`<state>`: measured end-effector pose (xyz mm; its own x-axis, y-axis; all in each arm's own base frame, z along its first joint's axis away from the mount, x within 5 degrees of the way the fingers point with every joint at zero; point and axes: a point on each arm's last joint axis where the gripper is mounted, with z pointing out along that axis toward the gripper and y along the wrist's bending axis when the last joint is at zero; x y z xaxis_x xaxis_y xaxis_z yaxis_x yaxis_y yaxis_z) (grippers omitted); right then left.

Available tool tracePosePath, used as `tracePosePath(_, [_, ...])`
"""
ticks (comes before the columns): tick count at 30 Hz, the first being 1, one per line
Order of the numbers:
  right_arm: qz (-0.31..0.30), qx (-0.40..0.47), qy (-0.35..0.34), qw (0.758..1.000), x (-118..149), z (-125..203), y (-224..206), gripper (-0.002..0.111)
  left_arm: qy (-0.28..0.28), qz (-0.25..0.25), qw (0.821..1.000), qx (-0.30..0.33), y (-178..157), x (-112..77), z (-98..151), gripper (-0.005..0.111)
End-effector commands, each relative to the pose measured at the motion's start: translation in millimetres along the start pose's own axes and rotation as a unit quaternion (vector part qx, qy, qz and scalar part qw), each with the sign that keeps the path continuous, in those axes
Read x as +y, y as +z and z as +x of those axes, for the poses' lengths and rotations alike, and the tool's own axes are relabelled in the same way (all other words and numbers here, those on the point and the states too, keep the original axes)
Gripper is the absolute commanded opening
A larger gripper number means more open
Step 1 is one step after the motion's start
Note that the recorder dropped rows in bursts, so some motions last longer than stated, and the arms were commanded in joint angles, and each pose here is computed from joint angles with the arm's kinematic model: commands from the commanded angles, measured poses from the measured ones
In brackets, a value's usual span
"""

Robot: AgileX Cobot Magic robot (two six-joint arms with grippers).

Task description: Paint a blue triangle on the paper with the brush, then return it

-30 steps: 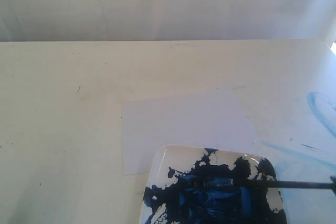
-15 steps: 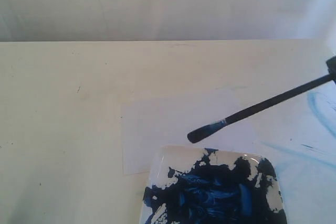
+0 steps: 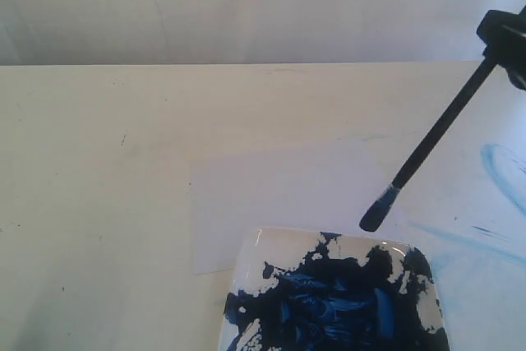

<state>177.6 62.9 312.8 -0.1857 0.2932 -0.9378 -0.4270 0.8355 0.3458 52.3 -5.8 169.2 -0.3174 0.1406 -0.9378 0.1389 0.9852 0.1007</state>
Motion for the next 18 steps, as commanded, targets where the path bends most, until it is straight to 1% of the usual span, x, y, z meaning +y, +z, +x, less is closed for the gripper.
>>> tracePosePath(1, [-0.028, 0.018, -0.042, 0.999, 8, 12, -12, 0.000, -0.002, 0.004, 1.000, -0.003, 0, -0.6, 0, 0.000])
tracePosePath(4, [-0.045, 0.033, -0.050, 0.997, 14, 18, -18, 0.000, -0.002, 0.004, 1.000, -0.003, 0, -0.6, 0, 0.000])
tracePosePath(8, [-0.036, 0.061, -0.076, 0.995, 14, 27, -23, 0.000, -0.002, 0.004, 1.000, -0.003, 0, -0.6, 0, 0.000])
tracePosePath(10, [-0.030, 0.072, -0.075, 0.994, 12, 32, -24, 0.000, -0.002, 0.004, 1.000, -0.003, 0, -0.6, 0, 0.000])
tracePosePath(15, [-0.047, 0.088, -0.072, 0.992, 12, 44, -27, 0.000, -0.002, 0.004, 1.000, -0.003, 0, -0.6, 0, 0.000])
tracePosePath(18, [-0.036, 0.095, -0.072, 0.992, 10, 48, -27, 0.000, -0.002, 0.004, 1.000, -0.003, 0, -0.6, 0, 0.000])
